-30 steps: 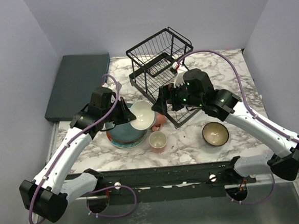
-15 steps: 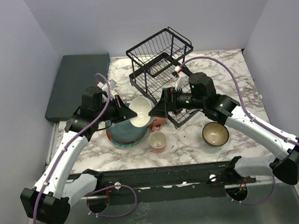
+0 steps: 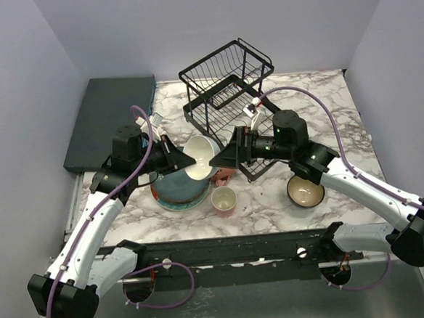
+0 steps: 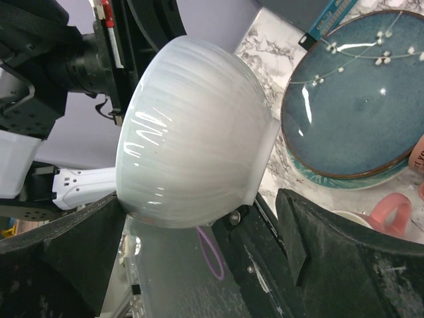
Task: Load the mixed dishes into the dish rack
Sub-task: Insert the bowl into the dish rack.
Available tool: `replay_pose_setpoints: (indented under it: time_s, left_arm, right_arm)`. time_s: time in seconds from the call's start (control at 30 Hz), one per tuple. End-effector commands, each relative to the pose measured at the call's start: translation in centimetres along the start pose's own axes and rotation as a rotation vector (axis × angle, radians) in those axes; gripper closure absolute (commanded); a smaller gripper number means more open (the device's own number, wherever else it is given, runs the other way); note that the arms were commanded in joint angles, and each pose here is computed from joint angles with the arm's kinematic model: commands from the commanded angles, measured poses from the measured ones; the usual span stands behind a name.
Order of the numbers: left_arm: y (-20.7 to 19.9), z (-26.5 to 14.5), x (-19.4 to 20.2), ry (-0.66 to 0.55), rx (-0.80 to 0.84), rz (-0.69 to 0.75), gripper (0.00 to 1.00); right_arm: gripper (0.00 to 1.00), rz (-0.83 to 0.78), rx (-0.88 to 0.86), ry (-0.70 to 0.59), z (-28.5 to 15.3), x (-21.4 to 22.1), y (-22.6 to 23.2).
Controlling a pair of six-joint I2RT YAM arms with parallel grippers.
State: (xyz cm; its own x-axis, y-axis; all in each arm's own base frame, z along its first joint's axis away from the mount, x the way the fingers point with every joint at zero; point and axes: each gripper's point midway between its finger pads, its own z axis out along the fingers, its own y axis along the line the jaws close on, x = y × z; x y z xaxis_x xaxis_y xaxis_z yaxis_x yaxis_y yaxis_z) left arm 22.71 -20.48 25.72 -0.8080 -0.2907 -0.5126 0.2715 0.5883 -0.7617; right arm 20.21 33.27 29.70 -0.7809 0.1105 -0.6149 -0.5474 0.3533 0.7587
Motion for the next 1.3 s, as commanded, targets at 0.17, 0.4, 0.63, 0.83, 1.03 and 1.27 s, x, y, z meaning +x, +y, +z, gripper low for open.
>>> replay_pose_setpoints:
  time_s: [0.17,0.4,0.63,0.83,1.03,1.27]
  left_arm:
    - [-2.2,-0.5,-0.5,-0.028,0.110,0.019,1.00]
    - [-2.1,-0.4,-0.6,-0.039,0.106,0.016,1.00]
    - [-1.8,-0.5,-0.7,-0.054,0.093,0.019,1.00]
    - [-1.5,-0.4,-0.6,-0.058,0.085,0.022,1.00]
    - [-1.1,-0.4,-0.6,-0.062,0.073,0.021,1.00]
    - [-0.7,-0.3,-0.6,-0.073,0.060,0.026,1.00]
  right_arm:
    - [0.03,-0.010,-0.104,-0.060,-0.2,-1.3,2.1]
    - [0.10,0.009,-0.138,-0.045,0.1,-1.0,2.4]
    - [0.14,0.024,-0.158,-0.039,0.3,-1.0,2.5]
    - [0.11,0.033,-0.160,-0.038,0.6,-1.1,2.6]
    - [0.11,0.042,-0.159,-0.051,0.6,-1.4,2.6]
    - [0.22,0.052,-0.170,-0.049,0.9,-1.4,2.6]
